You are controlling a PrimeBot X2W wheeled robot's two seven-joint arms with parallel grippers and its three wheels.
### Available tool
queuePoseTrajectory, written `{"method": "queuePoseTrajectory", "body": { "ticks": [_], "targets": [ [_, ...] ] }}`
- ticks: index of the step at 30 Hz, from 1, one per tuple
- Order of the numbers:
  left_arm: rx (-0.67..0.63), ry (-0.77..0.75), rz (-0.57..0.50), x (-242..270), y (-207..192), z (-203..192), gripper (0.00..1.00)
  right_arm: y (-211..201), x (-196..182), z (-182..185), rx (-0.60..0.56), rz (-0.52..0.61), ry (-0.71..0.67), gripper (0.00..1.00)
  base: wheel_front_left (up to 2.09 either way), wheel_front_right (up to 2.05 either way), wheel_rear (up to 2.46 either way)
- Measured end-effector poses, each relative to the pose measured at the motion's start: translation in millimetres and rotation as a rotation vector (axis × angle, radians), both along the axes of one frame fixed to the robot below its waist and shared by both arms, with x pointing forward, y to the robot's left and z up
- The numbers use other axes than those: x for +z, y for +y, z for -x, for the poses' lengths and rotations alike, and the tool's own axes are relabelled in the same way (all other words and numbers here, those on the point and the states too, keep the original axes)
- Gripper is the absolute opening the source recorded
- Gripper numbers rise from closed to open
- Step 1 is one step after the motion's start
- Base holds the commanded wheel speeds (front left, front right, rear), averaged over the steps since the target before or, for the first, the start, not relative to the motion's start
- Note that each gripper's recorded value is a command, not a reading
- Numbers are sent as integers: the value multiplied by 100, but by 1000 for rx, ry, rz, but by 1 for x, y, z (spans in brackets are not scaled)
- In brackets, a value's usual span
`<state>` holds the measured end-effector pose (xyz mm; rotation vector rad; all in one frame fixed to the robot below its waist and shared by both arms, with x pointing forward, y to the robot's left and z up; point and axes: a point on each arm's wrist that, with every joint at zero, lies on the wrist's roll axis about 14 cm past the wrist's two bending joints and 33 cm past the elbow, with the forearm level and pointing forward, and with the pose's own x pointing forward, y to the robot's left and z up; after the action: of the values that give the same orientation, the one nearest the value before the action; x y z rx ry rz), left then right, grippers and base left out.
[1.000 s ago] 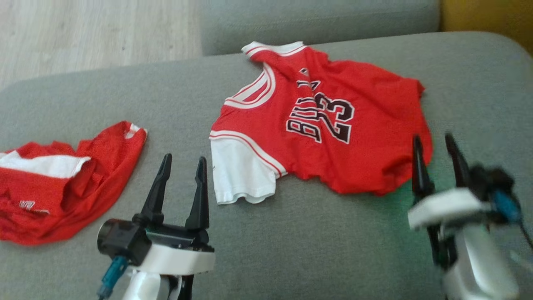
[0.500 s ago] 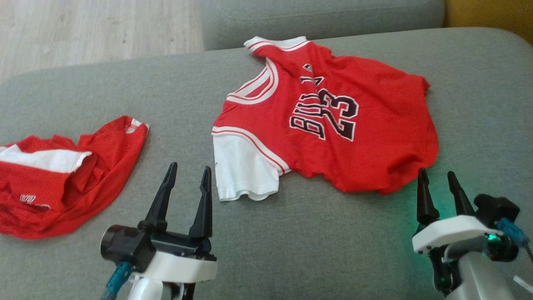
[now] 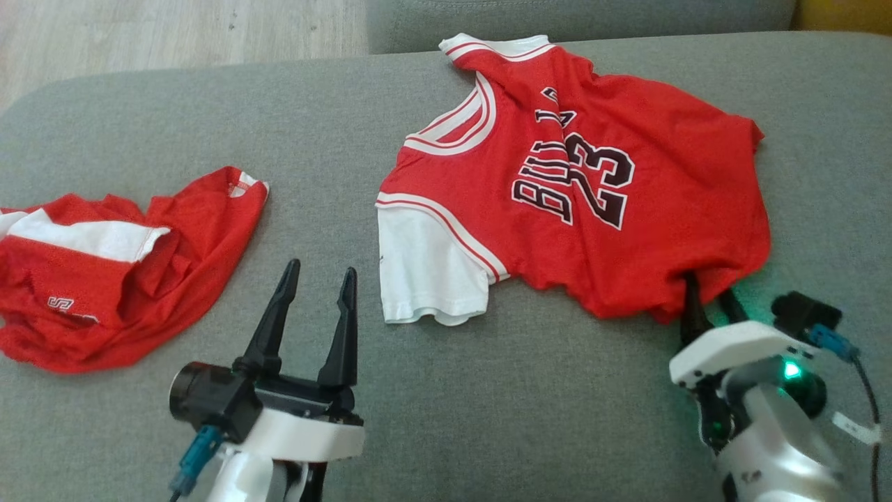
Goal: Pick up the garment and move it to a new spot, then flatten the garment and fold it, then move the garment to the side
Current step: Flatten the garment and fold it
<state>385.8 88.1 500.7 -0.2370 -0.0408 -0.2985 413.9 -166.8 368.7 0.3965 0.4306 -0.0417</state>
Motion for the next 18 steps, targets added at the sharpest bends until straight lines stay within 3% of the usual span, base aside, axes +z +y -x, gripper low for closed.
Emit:
{"method": "queuePoseTrajectory", "body": {
  "ticks": [6, 16, 18],
  "targets": [
    [-8, -7, 1, 2, -3, -3, 100, -6, 5, 0, 14, 63, -21, 0, 0, 0, 0],
    [-42, -32, 14, 11, -16, -4, 100, -103, 69, -27, 14, 431, -114, 0, 0, 0, 0],
    [-41, -32, 19, 12, -16, -4, 100, -109, 75, -30, 20, 459, -107, 0, 0, 0, 0]
  ]
}}
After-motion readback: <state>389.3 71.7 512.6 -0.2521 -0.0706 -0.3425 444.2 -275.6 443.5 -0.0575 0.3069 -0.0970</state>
